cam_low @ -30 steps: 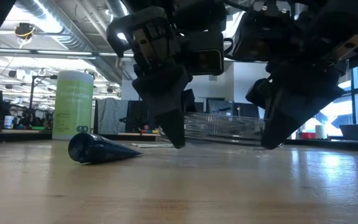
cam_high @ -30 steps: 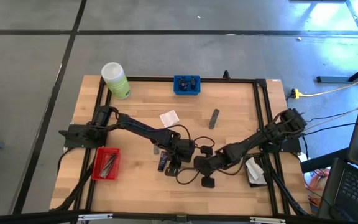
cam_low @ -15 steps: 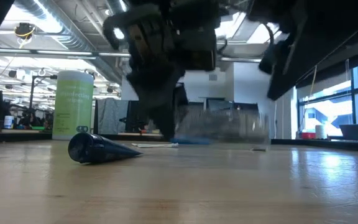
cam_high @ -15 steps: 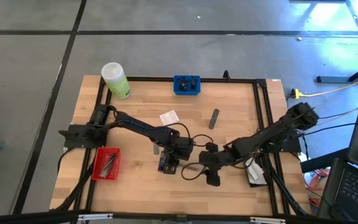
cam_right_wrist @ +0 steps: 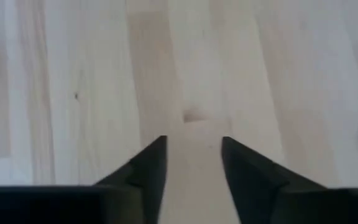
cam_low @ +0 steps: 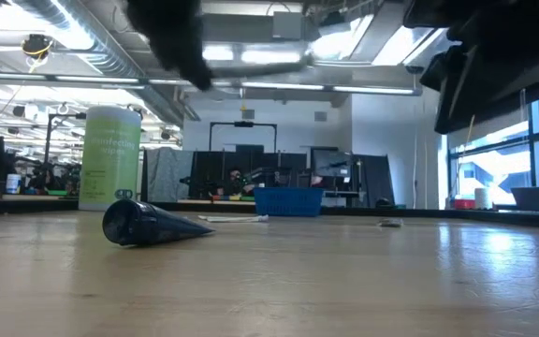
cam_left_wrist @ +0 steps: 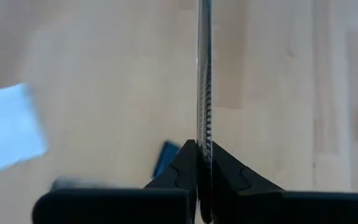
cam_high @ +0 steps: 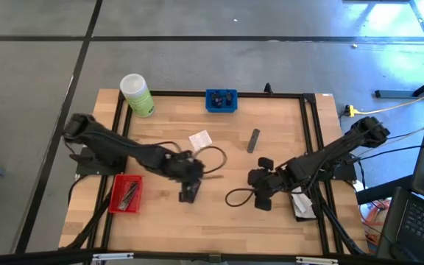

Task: Pick & Place Travel size toiletries
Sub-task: Put the black hair comb into the red basket

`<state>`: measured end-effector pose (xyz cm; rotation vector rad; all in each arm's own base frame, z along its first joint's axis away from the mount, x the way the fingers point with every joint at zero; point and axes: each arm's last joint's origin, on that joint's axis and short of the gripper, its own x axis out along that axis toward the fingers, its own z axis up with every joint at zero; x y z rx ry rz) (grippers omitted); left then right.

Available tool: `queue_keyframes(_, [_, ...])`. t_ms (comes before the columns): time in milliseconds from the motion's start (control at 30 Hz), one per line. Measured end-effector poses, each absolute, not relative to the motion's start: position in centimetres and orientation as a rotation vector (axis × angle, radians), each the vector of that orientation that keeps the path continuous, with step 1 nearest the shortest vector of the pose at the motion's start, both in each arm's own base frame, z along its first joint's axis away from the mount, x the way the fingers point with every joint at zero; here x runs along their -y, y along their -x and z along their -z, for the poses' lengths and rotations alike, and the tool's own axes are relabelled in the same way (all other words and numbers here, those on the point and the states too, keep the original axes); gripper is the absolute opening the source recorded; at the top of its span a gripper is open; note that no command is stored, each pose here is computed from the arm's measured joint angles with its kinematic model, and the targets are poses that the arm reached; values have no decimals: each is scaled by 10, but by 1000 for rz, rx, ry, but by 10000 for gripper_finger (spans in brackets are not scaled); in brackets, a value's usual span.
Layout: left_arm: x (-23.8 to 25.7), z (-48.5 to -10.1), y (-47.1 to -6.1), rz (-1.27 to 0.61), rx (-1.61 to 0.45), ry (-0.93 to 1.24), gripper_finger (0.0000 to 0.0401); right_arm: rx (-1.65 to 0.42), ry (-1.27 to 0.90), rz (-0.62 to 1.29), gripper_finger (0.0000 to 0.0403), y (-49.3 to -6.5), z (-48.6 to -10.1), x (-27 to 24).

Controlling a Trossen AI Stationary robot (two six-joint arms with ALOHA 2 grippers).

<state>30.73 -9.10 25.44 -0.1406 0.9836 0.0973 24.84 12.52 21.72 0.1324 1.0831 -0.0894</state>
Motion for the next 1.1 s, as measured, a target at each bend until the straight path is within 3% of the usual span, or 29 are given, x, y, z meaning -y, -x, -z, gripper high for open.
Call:
queue_keyframes(267, [104,-257,-234,-360,-830,284,9,-1084,-73,86,10,-252,-221,-110])
queue_keyframes(800, [138,-252,-139,-619,-726,563,10,-1004,-75,201,4,-235,-260,-50])
queue_keyframes(1100, [162,-237,-100,-759,-859,749,10,-916,-85,228,2,-213,-286,-28])
